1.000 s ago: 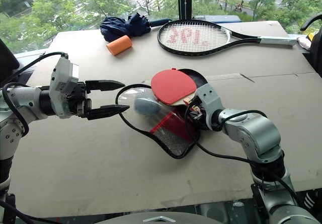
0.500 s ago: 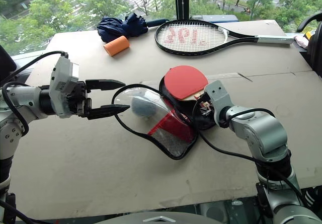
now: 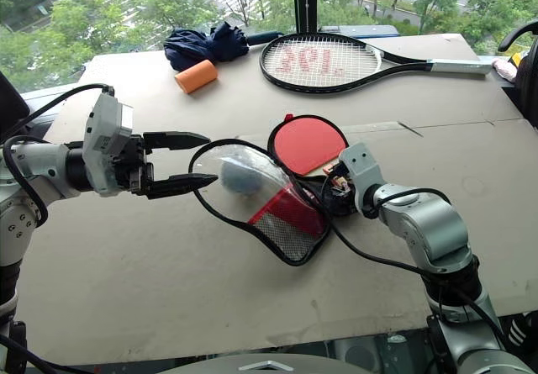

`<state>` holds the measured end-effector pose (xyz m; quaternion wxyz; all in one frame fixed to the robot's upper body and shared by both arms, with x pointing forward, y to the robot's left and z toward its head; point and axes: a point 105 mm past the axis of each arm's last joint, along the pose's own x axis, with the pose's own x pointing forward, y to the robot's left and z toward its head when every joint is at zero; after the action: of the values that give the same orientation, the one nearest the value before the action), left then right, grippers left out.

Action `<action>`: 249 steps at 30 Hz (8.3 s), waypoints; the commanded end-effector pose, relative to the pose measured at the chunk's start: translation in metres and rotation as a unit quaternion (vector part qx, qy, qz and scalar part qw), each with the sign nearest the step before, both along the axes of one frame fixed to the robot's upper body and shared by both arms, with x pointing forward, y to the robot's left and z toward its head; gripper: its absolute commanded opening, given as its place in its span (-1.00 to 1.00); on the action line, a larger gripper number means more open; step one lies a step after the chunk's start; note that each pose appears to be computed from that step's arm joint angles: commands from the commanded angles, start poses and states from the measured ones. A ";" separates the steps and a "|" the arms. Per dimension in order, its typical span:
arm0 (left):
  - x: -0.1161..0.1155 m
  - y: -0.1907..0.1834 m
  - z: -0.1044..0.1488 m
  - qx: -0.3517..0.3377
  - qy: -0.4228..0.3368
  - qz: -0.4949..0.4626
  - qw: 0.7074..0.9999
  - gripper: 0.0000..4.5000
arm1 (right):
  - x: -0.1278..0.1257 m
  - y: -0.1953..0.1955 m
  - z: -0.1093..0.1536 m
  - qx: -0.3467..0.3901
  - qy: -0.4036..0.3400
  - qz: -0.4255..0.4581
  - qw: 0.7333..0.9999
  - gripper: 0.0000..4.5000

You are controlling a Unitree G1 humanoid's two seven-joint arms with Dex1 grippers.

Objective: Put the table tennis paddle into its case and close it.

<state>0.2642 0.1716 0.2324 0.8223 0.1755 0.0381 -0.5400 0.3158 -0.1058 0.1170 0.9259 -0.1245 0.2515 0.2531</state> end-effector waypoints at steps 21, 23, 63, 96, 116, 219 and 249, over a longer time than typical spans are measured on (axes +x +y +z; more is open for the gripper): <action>-0.024 0.022 -0.140 0.041 0.086 0.085 0.992 0.69 | -0.079 -0.106 0.045 0.141 -0.190 0.209 0.949 0.99; -0.015 0.006 -0.148 0.024 0.072 0.079 0.994 0.69 | -0.084 -0.120 0.042 0.128 -0.191 0.213 0.950 0.99; 0.003 -0.041 0.005 -0.020 -0.042 -0.070 0.996 0.69 | 0.041 -0.074 0.024 0.159 -0.038 0.000 0.987 0.99; -0.010 -0.040 0.005 -0.014 -0.025 -0.061 0.998 0.69 | 0.004 -0.060 0.005 0.297 0.133 -0.082 0.942 -0.97; -0.005 -0.042 -0.001 -0.010 -0.015 -0.086 0.996 0.69 | -0.084 -0.006 -0.029 0.432 0.178 -0.158 0.870 -0.97; 0.080 -0.315 0.003 -0.089 -0.148 -0.206 0.963 -0.99 | -0.060 0.038 -0.079 0.054 0.048 0.224 0.972 1.00; 0.101 -0.163 -0.041 -0.073 -0.047 -0.213 0.973 0.75 | -0.055 -0.019 0.027 0.170 -0.116 0.203 0.957 1.00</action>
<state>0.3793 0.0139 0.1795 0.7326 0.1303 -0.0589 -0.6655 0.2611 -0.1112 0.1141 0.8780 -0.0375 0.1083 0.4647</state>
